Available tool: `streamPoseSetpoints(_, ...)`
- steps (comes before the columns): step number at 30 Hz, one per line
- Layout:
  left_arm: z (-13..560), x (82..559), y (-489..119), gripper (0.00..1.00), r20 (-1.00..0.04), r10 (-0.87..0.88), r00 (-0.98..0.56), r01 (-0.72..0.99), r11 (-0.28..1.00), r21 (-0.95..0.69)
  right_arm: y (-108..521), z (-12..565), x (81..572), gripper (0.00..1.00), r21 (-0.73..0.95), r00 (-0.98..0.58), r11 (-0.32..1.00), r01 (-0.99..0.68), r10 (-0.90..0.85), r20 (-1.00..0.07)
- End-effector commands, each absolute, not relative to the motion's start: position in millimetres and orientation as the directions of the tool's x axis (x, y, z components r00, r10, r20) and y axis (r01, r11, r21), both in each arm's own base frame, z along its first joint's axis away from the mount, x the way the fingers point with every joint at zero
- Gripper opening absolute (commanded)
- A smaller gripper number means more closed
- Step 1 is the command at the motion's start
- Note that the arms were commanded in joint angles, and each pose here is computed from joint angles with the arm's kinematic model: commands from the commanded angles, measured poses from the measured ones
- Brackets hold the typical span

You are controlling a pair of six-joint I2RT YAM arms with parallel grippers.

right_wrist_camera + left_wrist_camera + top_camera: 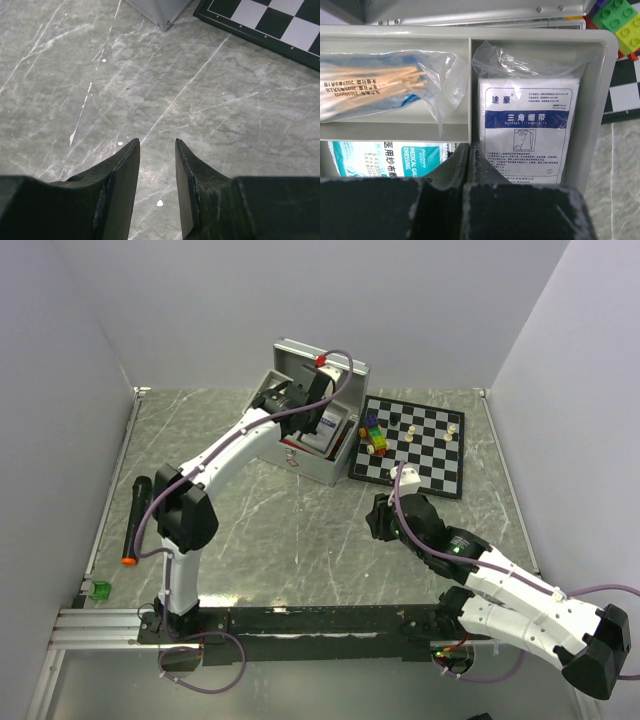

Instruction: Organize the medicine kit

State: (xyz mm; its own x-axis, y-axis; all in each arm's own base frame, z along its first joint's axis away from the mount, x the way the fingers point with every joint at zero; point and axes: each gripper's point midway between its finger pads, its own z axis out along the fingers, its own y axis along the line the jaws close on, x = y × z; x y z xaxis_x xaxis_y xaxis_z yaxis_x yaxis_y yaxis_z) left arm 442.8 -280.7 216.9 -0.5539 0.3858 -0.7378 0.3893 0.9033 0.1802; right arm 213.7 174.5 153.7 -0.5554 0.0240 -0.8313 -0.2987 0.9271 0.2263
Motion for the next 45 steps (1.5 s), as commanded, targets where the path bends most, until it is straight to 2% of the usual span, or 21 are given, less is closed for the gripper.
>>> streamPoseSetpoints(1, 232.0, 459.1, -294.1, 0.01, -0.782, 0.352, -0.514, 0.385, 0.910, 0.157, 176.5, 148.7, 208.4, 0.41, 0.255, -0.568, 0.915, -0.311, 0.036, -0.822)
streamPoseSetpoints(16, 210.3, 481.1, -304.3, 0.01, -0.790, 0.284, -0.543, 0.368, 0.926, 0.080, 181.7, 147.4, 205.1, 0.41, 0.279, -0.581, 0.902, -0.328, 0.040, -0.813)
streamPoseSetpoints(22, 218.5, 492.7, -300.6, 0.01, -0.807, 0.216, -0.549, 0.352, 0.936, 0.011, 184.4, 145.0, 204.7, 0.41, 0.288, -0.590, 0.899, -0.330, 0.042, -0.807)
streamPoseSetpoints(35, 197.9, 485.8, -315.4, 0.01, -0.765, 0.191, -0.615, 0.371, 0.926, -0.068, 191.1, 143.1, 206.4, 0.41, 0.301, -0.603, 0.894, -0.333, 0.044, -0.796)
streamPoseSetpoints(45, 188.9, 482.4, -312.7, 0.01, -0.742, 0.230, -0.630, 0.384, 0.922, -0.041, 191.8, 142.7, 207.4, 0.41, 0.307, -0.604, 0.893, -0.328, 0.052, -0.796)
